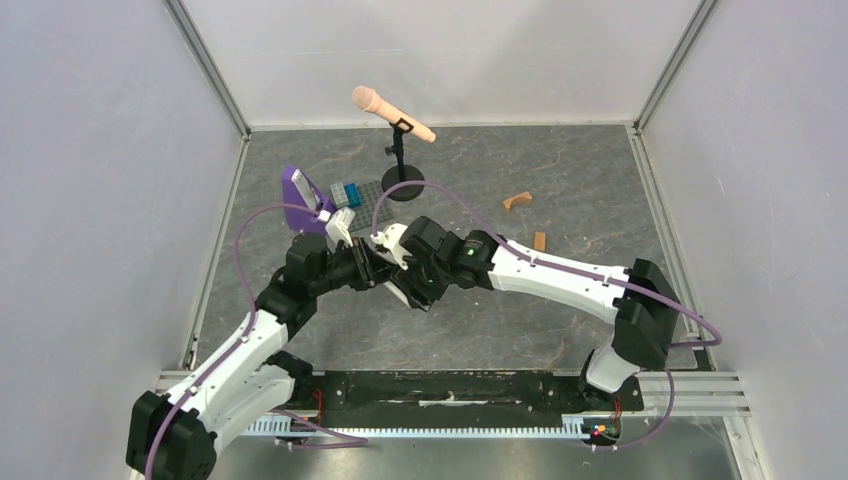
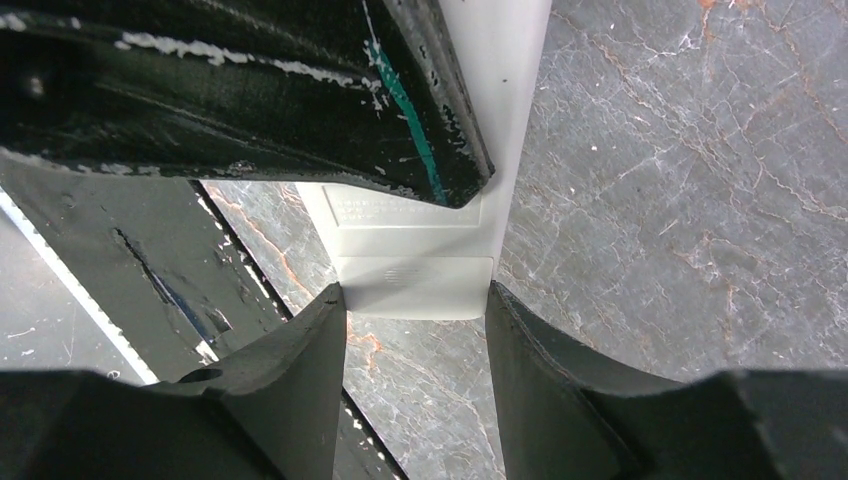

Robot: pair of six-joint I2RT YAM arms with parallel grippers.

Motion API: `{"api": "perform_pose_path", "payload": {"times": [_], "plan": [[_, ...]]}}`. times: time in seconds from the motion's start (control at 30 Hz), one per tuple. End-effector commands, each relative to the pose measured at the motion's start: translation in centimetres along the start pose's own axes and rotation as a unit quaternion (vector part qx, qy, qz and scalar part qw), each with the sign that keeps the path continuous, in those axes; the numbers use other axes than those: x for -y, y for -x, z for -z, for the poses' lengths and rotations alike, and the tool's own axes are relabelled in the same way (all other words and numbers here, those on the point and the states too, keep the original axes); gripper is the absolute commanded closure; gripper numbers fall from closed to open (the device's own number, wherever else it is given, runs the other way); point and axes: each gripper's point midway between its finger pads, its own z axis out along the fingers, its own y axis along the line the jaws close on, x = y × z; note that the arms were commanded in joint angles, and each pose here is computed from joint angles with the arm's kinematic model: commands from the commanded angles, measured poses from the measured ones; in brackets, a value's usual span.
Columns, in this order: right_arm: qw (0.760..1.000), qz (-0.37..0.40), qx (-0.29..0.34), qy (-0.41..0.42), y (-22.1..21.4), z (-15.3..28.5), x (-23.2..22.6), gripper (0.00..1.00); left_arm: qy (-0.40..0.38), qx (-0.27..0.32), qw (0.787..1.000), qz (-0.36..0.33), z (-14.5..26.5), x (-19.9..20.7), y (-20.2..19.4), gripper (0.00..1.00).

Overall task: Load the batteries into the remote control
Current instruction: Load the battery cover into the remote control.

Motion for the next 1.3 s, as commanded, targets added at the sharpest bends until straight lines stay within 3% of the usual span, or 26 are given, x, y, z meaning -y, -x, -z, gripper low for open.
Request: {"api": "perform_pose_path", "payload": {"times": [0.0,0.4,0.5,0.73,0.93,1.03,1.27], "plan": [[0.997,-0.004,0.079,-0.011,4.9,0.5,0.3,0.59,-0.086,-0.011,0.996,0.014,0.9,5.3,1.2,0.98],[0.996,-0.019,0.090,-0.006,6.0,2.9,0.3,0.42,-0.039,-0.007,0.998,0.052,0.1,2.9,2.1,0.98],[0.995,-0.024,0.095,-0.008,6.3,3.4,0.4,0.35,-0.034,-0.007,0.998,0.059,0.0,2.5,2.2,0.98],[0.994,-0.033,0.107,-0.010,6.8,4.4,0.8,0.07,-0.019,-0.003,0.996,0.083,-0.3,1.4,2.5,0.98],[0.984,-0.083,0.156,-0.002,8.2,7.0,1.4,0.02,-0.015,0.003,0.994,0.105,-0.2,1.1,2.9,0.98],[0.969,-0.152,0.196,0.000,8.0,9.0,2.2,0.02,-0.020,0.013,0.993,0.113,0.1,1.7,3.6,0.98],[0.890,-0.342,0.298,0.037,6.1,11.2,3.4,0.02,-0.056,0.047,0.987,0.144,1.2,4.6,6.1,0.98]]}}
